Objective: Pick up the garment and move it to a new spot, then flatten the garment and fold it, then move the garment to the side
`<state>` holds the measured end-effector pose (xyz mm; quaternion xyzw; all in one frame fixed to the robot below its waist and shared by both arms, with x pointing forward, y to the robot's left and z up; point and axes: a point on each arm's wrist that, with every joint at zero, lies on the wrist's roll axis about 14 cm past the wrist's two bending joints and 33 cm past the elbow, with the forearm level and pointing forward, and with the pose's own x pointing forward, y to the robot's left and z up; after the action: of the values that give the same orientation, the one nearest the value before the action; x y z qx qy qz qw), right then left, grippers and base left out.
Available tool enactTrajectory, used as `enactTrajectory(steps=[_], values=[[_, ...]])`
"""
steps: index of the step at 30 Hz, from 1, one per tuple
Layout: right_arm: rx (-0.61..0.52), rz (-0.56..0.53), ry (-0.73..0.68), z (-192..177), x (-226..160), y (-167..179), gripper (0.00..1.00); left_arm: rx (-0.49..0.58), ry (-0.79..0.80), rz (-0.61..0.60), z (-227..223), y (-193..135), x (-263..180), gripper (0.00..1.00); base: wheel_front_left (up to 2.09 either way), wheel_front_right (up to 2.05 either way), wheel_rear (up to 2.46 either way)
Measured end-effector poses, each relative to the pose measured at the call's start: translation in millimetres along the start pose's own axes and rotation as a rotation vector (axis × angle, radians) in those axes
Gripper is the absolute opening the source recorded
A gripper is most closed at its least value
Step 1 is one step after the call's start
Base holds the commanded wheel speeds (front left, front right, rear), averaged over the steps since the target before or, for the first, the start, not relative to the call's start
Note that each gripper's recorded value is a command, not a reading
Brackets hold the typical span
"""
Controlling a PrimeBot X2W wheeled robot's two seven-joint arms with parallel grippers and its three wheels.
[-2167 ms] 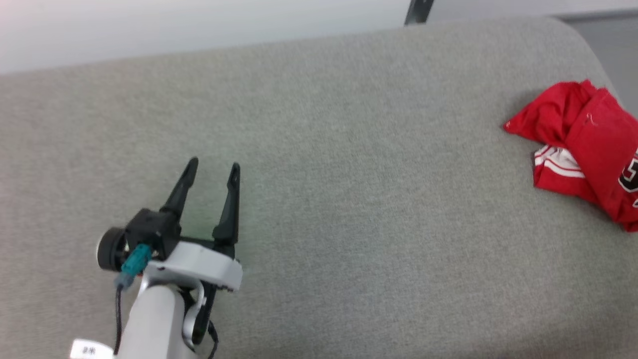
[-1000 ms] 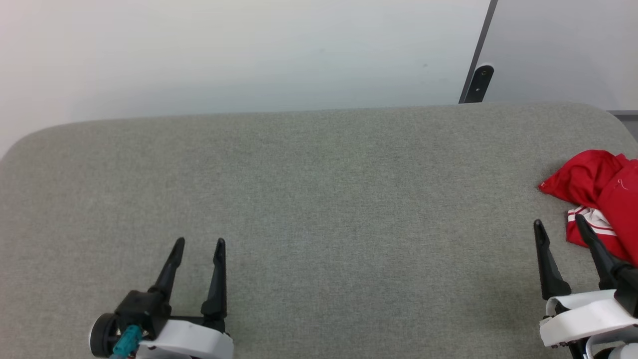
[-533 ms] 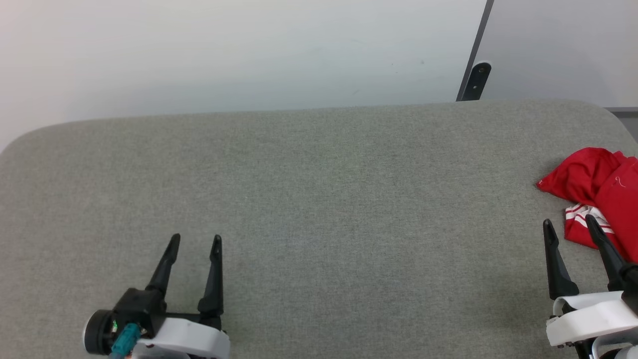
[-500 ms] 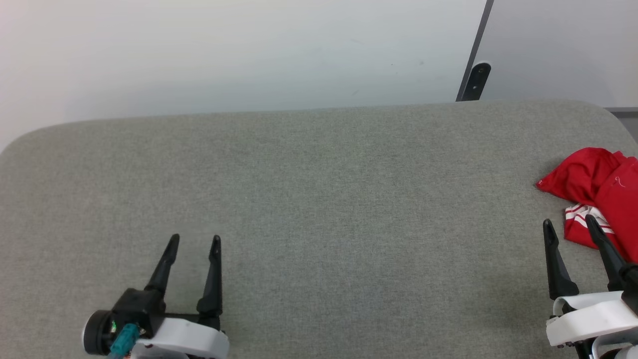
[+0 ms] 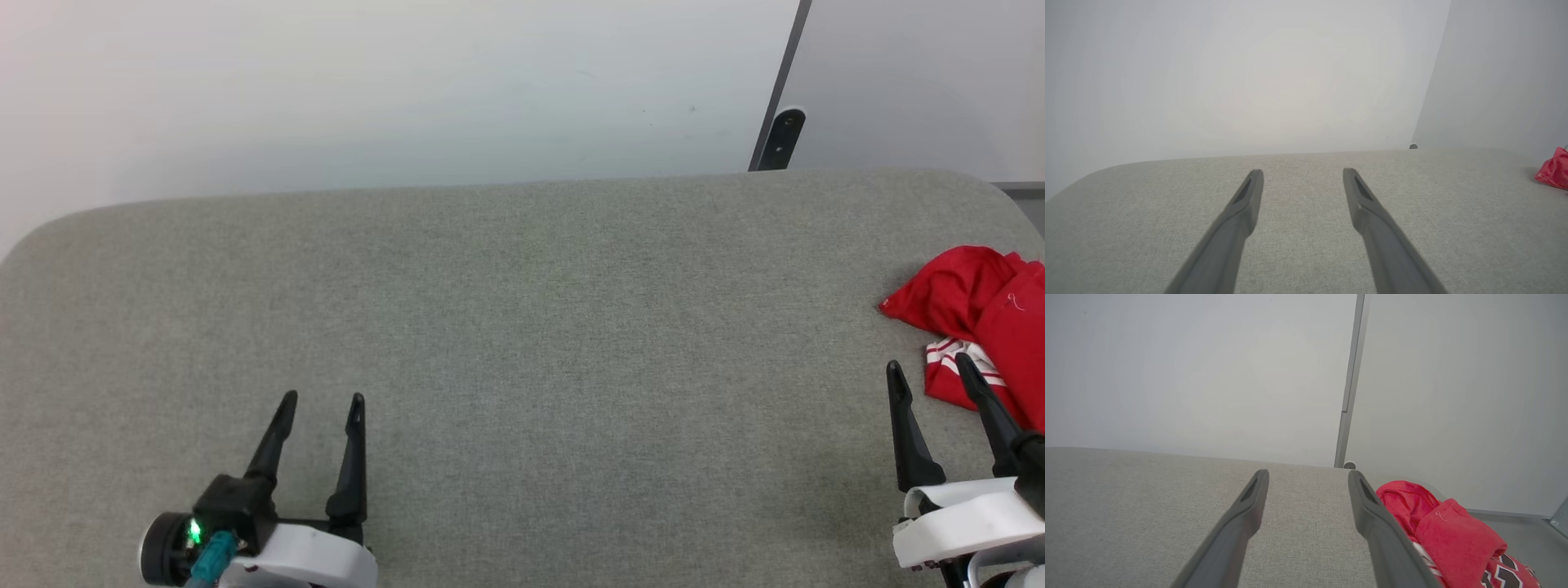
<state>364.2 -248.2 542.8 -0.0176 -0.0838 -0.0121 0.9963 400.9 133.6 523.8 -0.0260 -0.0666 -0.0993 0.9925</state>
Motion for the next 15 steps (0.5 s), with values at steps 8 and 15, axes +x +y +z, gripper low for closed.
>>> enactTrajectory(steps=[8,15], values=[[-0.003,0.001,0.005,-1.4,-0.4,-0.8,1.00,-0.069,-0.001,0.011,-1.0,0.1,-2.0,1.00,0.00,0.00,0.00],[-0.002,0.002,0.006,-1.8,-0.1,0.2,1.00,-0.111,-0.003,0.024,-1.4,2.2,-3.3,1.00,0.00,0.00,0.00]])
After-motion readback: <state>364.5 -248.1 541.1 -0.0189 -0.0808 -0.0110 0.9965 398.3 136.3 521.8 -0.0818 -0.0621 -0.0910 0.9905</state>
